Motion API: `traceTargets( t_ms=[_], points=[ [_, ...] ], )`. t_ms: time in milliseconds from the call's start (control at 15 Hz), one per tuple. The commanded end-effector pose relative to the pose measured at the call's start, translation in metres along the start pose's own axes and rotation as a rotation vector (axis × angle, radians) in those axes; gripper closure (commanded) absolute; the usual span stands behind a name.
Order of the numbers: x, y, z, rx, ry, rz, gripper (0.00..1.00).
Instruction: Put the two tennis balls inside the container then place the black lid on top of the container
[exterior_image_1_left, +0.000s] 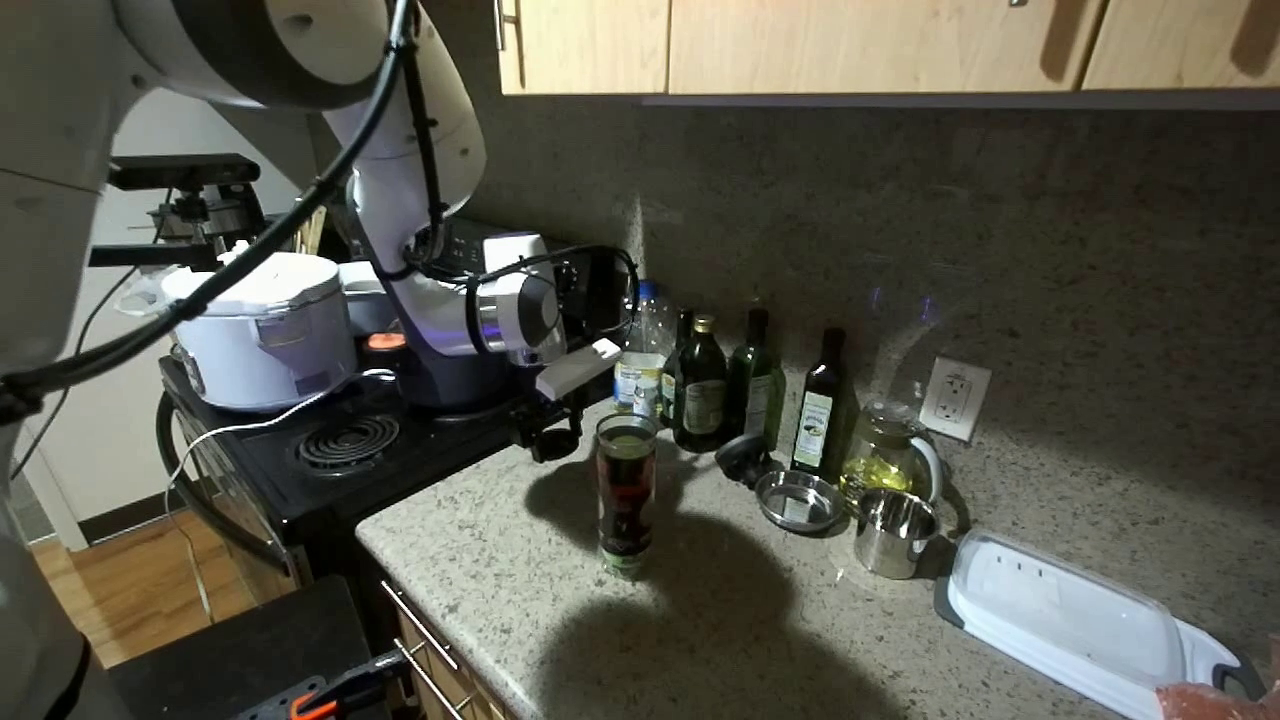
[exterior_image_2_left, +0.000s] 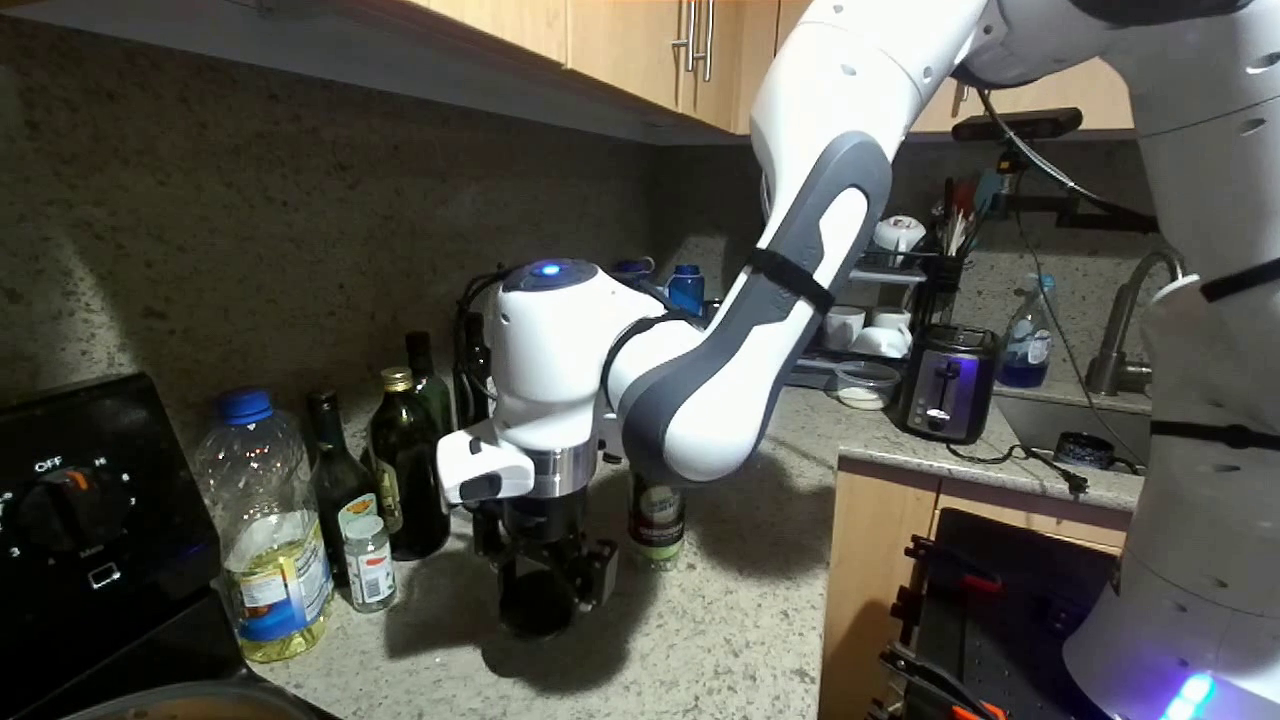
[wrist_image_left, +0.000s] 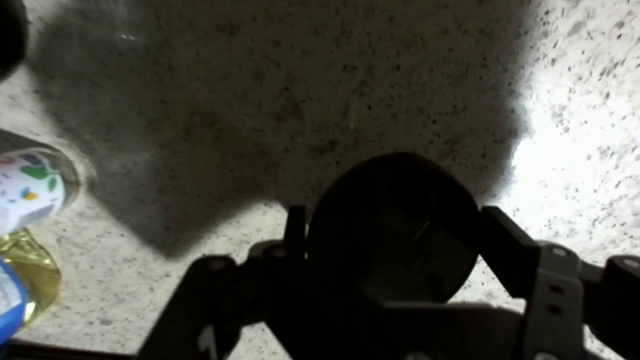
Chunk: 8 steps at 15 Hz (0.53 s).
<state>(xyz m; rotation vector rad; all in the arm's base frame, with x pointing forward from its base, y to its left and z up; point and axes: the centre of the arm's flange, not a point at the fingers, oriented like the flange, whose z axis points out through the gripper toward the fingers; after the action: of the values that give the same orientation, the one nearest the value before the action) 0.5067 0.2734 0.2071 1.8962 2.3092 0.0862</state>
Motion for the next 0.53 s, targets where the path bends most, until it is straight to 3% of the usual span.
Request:
traceTargets(
  t_ms=[0, 467],
  points=[
    [-0.026, -0.016, -0.053, -0.092, -0.064, 0.042, 0.17],
    [-0.062, -0.012, -0.137, -0.239, -0.146, 0.086, 0.15]
  ],
)
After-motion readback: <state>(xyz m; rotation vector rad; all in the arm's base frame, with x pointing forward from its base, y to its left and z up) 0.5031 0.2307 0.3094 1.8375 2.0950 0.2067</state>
